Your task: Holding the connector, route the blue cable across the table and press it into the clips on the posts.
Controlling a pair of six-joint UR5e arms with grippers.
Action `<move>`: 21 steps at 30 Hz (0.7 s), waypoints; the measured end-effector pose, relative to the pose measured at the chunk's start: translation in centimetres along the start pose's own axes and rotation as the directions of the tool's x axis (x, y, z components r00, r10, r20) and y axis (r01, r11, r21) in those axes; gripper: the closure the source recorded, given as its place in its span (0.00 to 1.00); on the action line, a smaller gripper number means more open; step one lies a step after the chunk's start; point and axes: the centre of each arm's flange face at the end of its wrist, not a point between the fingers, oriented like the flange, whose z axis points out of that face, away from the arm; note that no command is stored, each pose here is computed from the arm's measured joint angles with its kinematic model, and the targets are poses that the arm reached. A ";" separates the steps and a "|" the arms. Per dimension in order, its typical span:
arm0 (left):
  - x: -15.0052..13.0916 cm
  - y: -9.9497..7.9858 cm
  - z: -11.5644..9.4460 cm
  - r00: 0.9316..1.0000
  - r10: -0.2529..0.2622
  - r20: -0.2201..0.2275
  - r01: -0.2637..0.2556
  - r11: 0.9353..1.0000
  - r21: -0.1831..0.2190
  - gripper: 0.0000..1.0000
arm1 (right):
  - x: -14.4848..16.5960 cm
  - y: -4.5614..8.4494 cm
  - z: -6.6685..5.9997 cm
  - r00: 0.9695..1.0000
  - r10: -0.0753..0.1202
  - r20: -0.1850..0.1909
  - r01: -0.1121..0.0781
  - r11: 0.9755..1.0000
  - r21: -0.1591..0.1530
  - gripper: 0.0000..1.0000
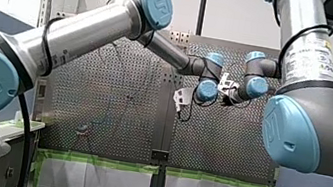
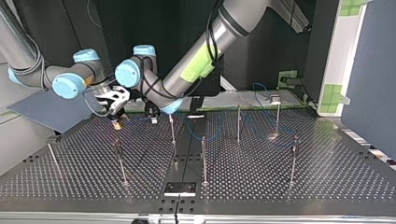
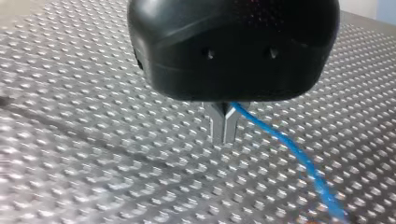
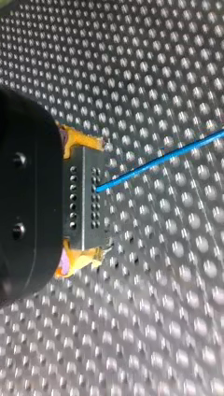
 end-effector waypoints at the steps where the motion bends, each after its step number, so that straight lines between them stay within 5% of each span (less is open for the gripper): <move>1: -0.8 -0.2 -0.4 1.000 -0.004 0.004 0.004 1.000 -0.001 1.00 | 0.5 -0.1 -0.2 1.000 0.002 -0.005 -0.002 1.000 0.003 1.00; 13: -4.5 -2.9 -4.4 0.999 -0.022 0.026 0.021 0.999 0.031 1.00 | 6.3 -1.4 -3.3 0.999 -0.002 -0.053 0.003 1.000 0.027 1.00; 21: -6.7 -4.7 -7.5 0.999 -0.025 0.038 0.023 0.998 0.063 1.00 | 10.2 -3.0 -5.7 0.994 -0.016 -0.104 0.021 0.998 0.052 1.00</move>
